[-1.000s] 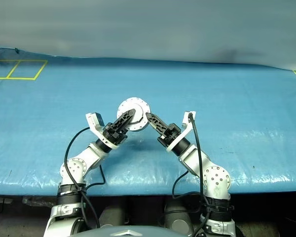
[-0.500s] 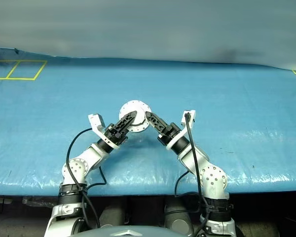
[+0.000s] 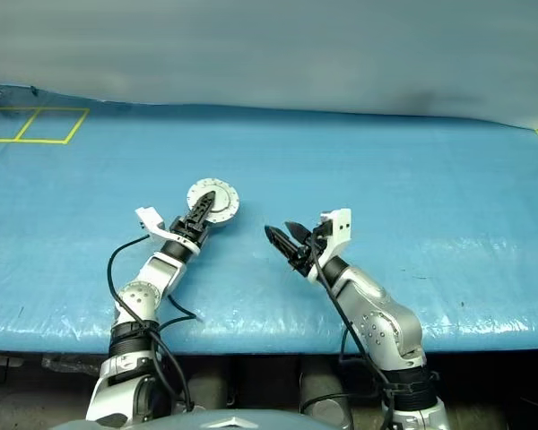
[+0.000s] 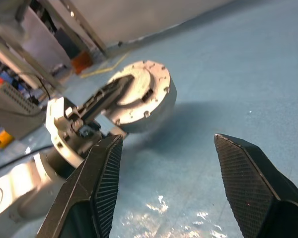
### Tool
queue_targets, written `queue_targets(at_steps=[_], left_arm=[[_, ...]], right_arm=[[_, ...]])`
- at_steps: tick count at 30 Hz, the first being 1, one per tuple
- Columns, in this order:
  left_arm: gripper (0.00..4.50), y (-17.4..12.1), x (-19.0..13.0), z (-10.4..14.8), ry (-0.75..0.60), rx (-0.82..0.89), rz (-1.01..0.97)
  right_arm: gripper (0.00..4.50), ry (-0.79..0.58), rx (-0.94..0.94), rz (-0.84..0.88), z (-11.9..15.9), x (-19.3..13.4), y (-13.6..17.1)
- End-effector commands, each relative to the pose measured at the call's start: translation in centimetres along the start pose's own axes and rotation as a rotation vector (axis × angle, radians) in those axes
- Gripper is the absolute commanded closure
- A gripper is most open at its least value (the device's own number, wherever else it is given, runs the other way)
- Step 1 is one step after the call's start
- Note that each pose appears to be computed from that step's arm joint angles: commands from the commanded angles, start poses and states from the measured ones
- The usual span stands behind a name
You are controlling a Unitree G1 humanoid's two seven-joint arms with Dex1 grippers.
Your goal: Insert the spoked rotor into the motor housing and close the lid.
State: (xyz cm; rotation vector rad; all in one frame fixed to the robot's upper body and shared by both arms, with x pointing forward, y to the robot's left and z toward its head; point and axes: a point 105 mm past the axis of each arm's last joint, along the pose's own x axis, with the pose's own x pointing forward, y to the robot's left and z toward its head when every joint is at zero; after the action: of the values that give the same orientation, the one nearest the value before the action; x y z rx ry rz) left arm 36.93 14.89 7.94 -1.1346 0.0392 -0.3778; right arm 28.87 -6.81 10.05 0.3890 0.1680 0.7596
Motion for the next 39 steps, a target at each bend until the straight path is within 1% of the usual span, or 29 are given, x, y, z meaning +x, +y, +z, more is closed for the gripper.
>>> queue_targets(at_steps=[1, 4, 6, 9, 11, 18, 22, 25, 28, 35, 39], left_arm=[[1.84, -1.5, 0.9, 2.7, -0.081, 0.067, -0.043], [1.84, -1.2, 0.9, 4.2, -0.12, 0.097, -0.025], [1.84, -1.0, 0.7, 5.4, -0.153, 0.115, -0.01], [1.84, -0.6, 0.4, 6.5, -0.193, 0.129, 0.018], [1.84, 0.3, 0.1, 7.5, -0.234, 0.141, 0.085], [1.84, 2.3, -0.4, 8.6, -0.281, 0.184, 0.232], [1.84, 2.6, -0.9, 9.2, -0.304, 0.218, 0.257], [1.02, 2.6, -1.2, 9.6, -0.319, 0.226, 0.259], [0.02, 3.4, -2.2, 11.1, -0.389, 0.259, 0.342], [0.02, 3.4, -4.7, 15.0, -0.556, 0.342, 0.43], [0.02, 2.3, -5.6, 16.8, -0.616, 0.46, 0.449]], right_arm=[[1.4, -0.007, -0.14, 0.07, 0.1, -0.2, 1.2], [1.4, 0.022, -0.209, 0.077, -0.9, -0.3, 1.0], [1.4, 0.031, -0.218, 0.075, -1.3, -0.4, 0.9], [1.4, 0.029, -0.222, 0.075, -1.4, -0.4, 0.8], [1.4, 0.021, -0.228, 0.072, -1.3, -0.4, 0.8], [1.4, 0.022, -0.24, 0.073, -1.4, -0.2, 0.9], [1.4, 0.027, -0.241, 0.073, -1.5, -0.2, 0.9], [1.37, 0.029, -0.246, 0.069, -1.5, -0.2, 0.8], [1.37, 0.029, -0.247, 0.064, -1.5, -0.1, 0.7], [1.37, 0.035, -0.253, 0.049, -1.5, 0.0, 0.3], [1.37, 0.031, -0.267, 0.007, -1.2, 0.0, -0.4]])
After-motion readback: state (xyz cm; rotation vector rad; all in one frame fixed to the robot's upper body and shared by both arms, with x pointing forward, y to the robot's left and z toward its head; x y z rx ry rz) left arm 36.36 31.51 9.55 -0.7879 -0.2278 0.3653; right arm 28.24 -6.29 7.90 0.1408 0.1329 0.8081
